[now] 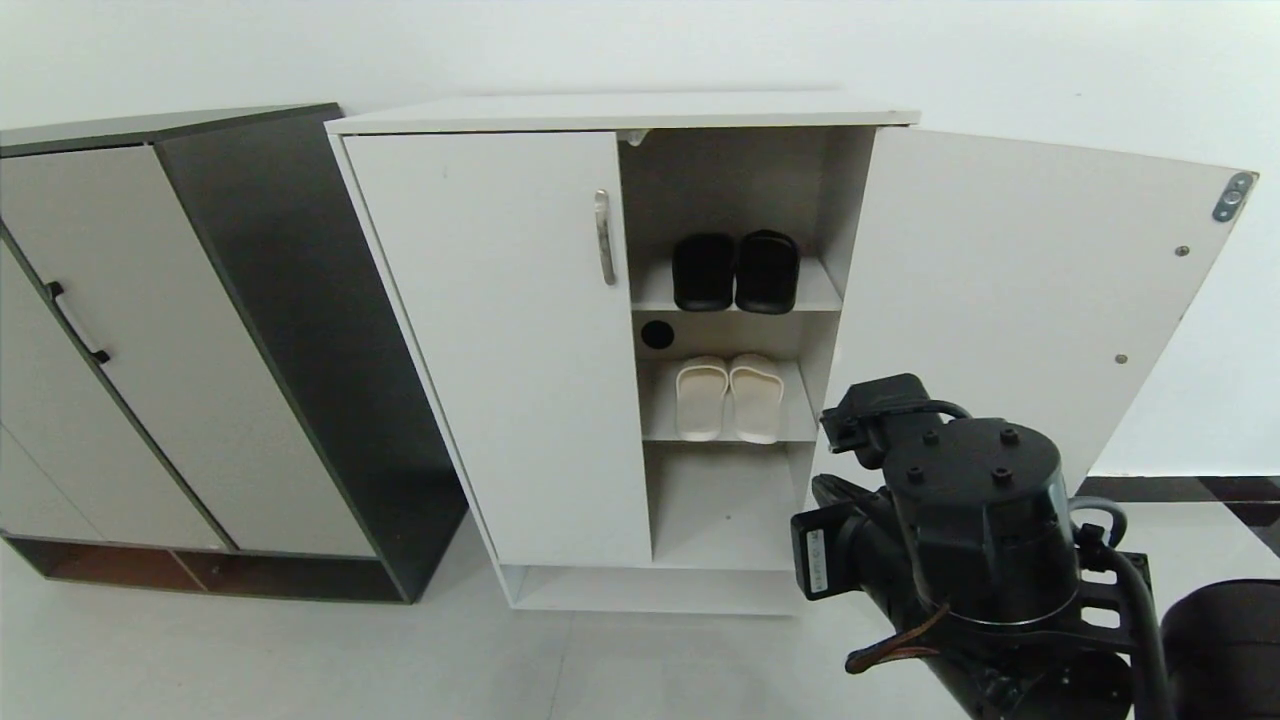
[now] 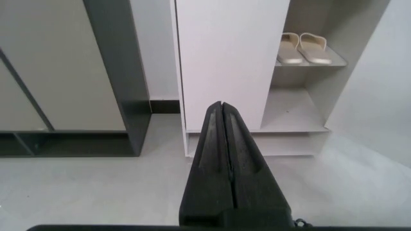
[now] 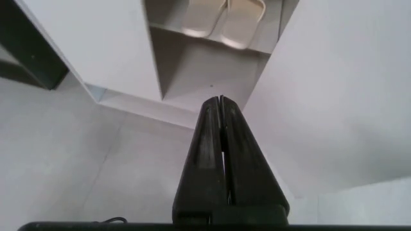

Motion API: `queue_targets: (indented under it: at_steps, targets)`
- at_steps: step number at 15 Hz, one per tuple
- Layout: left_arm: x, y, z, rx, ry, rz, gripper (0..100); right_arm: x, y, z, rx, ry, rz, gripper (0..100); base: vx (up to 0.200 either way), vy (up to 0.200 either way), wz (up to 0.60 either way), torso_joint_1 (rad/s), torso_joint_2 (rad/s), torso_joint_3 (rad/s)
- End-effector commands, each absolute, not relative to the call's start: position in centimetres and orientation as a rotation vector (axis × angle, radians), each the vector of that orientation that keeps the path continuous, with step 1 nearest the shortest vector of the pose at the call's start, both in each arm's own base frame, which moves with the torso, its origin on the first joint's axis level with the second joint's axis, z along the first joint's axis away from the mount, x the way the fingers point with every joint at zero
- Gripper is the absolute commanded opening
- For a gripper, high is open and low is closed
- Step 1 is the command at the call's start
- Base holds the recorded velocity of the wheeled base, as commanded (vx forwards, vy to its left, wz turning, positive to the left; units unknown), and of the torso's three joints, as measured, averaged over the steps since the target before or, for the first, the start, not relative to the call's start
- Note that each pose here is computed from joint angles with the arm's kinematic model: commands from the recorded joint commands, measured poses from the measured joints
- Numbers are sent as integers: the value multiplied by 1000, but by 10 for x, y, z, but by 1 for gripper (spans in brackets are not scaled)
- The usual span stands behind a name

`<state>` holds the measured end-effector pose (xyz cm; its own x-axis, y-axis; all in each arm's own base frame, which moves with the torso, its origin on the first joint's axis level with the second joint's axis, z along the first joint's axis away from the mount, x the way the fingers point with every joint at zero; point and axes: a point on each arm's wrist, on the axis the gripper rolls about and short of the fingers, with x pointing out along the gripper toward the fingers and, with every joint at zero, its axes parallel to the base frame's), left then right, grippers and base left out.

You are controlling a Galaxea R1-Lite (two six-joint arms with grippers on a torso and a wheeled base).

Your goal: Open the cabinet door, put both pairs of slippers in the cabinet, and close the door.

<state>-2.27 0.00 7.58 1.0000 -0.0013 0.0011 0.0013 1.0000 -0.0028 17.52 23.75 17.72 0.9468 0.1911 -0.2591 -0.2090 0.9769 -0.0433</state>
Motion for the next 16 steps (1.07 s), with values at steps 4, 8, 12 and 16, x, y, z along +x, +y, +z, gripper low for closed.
queue_targets:
  at_steps: [4, 8, 12, 16]
  targets:
    - [-23, 0, 76, -3, -2, -2, 0, 175, 238, 176, -74, 260, 204, 0, 0, 0, 0, 0, 0, 0]
    - [-23, 0, 76, -3, -2, -2, 0, 175, 238, 175, -75, 261, 204, 0, 0, 0, 0, 0, 0, 0]
    - [-23, 0, 76, -3, -2, -3, 0, 175, 238, 175, -75, 261, 205, 0, 0, 0, 0, 0, 0, 0]
    - [-23, 0, 76, -3, -2, -3, 0, 175, 237, 174, -83, 265, 203, 0, 0, 0, 0, 0, 0, 0]
